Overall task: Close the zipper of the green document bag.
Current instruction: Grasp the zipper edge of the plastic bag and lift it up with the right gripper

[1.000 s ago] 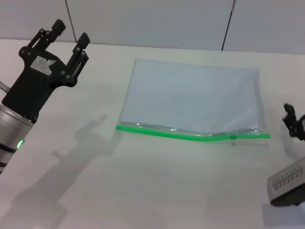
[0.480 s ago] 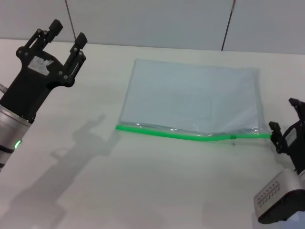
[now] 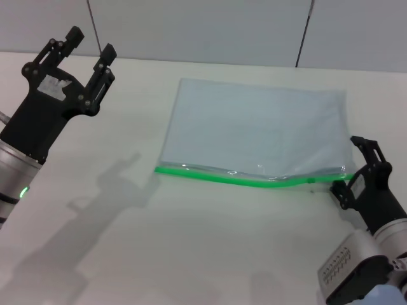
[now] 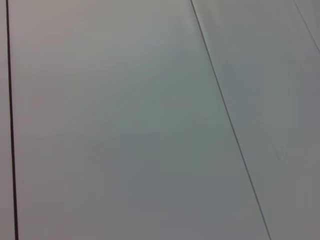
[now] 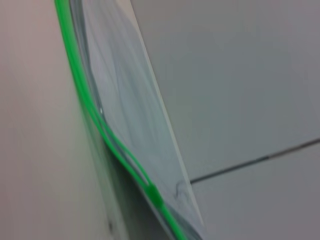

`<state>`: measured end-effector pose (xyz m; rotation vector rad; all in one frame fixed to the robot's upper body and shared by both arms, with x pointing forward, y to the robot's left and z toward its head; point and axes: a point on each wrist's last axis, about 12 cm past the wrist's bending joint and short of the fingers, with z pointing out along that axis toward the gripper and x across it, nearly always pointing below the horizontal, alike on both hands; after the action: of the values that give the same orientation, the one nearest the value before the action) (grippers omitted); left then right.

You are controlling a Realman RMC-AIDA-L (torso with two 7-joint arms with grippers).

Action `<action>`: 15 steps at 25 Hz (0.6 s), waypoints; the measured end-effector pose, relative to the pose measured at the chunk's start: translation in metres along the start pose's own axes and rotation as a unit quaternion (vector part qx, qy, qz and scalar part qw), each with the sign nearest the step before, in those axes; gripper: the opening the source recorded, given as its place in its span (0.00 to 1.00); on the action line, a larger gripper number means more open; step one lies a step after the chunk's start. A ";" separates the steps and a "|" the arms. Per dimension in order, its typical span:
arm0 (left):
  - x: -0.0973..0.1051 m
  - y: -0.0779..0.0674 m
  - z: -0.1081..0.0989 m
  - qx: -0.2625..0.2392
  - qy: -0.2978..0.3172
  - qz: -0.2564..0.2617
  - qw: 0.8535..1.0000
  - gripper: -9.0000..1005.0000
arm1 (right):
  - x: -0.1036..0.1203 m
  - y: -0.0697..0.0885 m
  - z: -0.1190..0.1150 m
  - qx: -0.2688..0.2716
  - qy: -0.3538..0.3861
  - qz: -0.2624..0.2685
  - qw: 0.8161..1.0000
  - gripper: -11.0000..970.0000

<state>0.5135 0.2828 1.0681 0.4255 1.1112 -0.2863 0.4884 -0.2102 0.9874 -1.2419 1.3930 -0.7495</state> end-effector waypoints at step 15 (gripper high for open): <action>0.000 0.000 0.000 0.000 0.000 0.000 1.000 0.55 | -0.015 -0.007 0.017 -0.011 -0.032 -0.011 0.999 0.85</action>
<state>0.5138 0.2826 1.0683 0.4259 1.1103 -0.2870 0.5053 -0.1942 0.9947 -1.2907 1.3411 -0.7057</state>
